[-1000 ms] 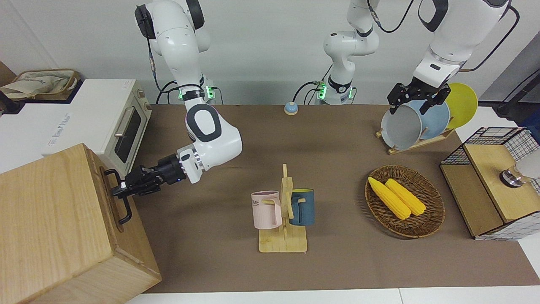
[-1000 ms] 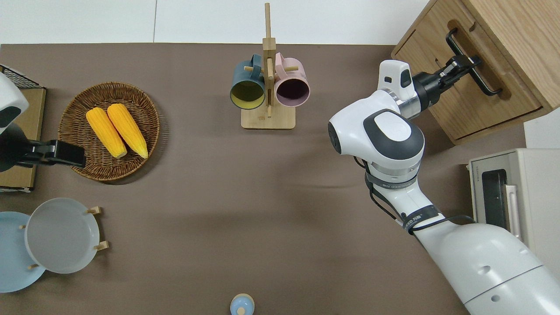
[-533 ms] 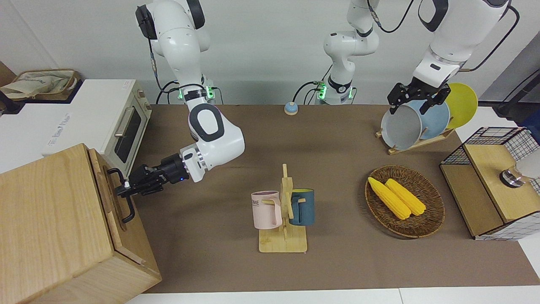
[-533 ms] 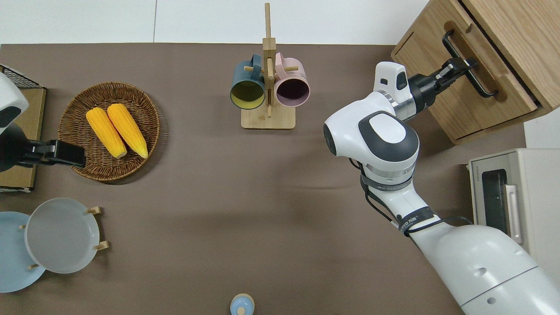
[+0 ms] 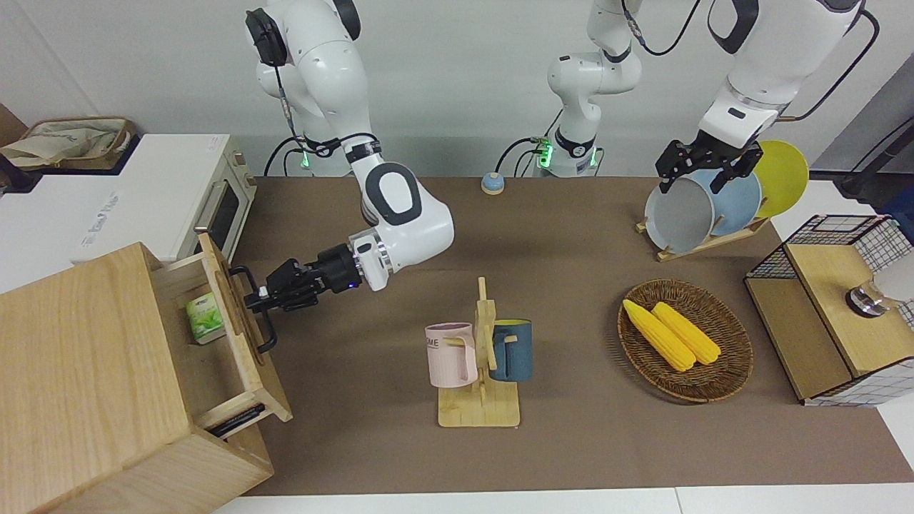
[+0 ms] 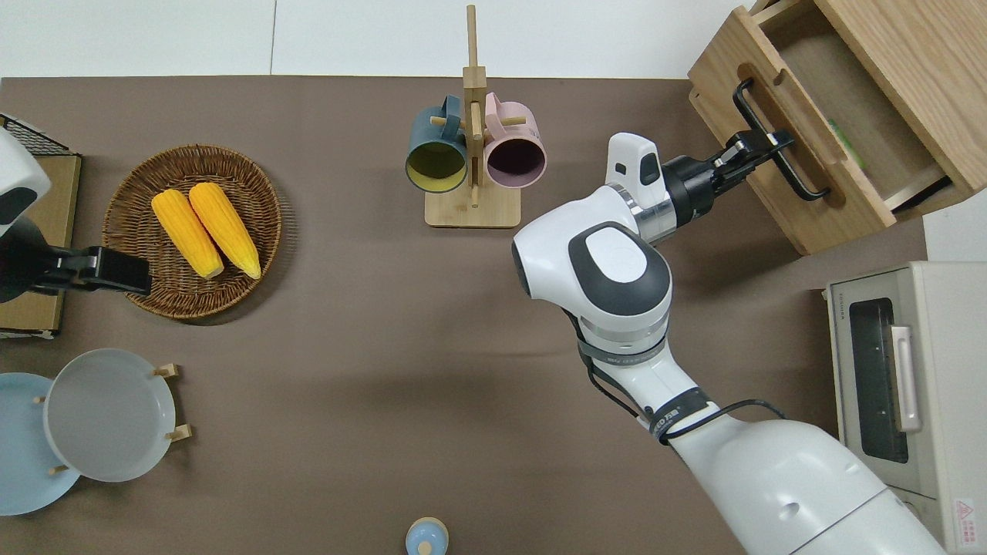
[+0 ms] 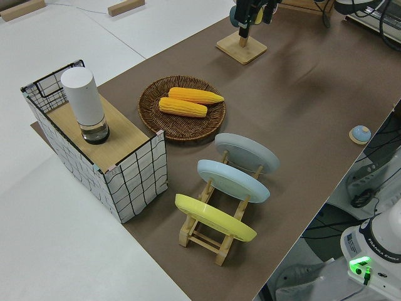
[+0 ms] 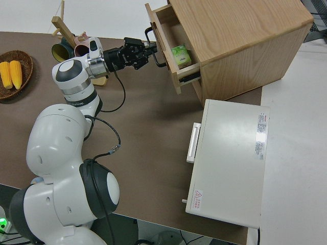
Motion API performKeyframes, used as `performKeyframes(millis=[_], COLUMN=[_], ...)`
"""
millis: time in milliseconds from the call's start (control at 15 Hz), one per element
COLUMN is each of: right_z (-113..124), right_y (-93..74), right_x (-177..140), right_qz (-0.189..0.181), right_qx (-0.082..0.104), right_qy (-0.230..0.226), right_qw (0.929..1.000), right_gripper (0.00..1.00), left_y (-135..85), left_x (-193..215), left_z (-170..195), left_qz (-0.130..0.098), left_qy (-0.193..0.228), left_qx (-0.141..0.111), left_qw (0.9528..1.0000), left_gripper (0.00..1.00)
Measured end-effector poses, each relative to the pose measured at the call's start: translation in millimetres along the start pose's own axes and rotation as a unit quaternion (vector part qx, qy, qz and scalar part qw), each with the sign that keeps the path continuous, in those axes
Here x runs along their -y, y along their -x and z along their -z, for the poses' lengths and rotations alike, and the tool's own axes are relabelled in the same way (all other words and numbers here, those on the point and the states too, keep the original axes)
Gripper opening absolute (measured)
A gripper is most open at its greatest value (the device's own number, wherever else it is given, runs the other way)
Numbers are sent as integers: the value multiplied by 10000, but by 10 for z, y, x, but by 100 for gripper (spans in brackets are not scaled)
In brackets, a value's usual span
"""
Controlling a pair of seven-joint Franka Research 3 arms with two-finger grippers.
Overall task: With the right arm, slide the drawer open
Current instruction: 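Pull the drawer handle toward the robot with the right gripper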
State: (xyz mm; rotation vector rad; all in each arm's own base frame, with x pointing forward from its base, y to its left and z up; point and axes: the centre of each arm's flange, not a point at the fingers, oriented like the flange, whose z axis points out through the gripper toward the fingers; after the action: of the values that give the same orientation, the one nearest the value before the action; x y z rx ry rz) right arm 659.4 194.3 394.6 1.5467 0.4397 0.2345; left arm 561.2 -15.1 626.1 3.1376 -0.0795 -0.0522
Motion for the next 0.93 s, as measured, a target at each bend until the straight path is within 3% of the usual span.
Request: performKeyframes(millis=[933], right_z=[1394], right_y=[135], right_x=[35], right_qz=[31], right_qx=[-178], right_qy=[-80], right_qw=[9998], right_gripper=[20], left_y=[0], left_x=[0], left_z=[0], left_qz=[0], left_qy=[0], left_qx=[0], left_qw=[10000], left_gripper=[100])
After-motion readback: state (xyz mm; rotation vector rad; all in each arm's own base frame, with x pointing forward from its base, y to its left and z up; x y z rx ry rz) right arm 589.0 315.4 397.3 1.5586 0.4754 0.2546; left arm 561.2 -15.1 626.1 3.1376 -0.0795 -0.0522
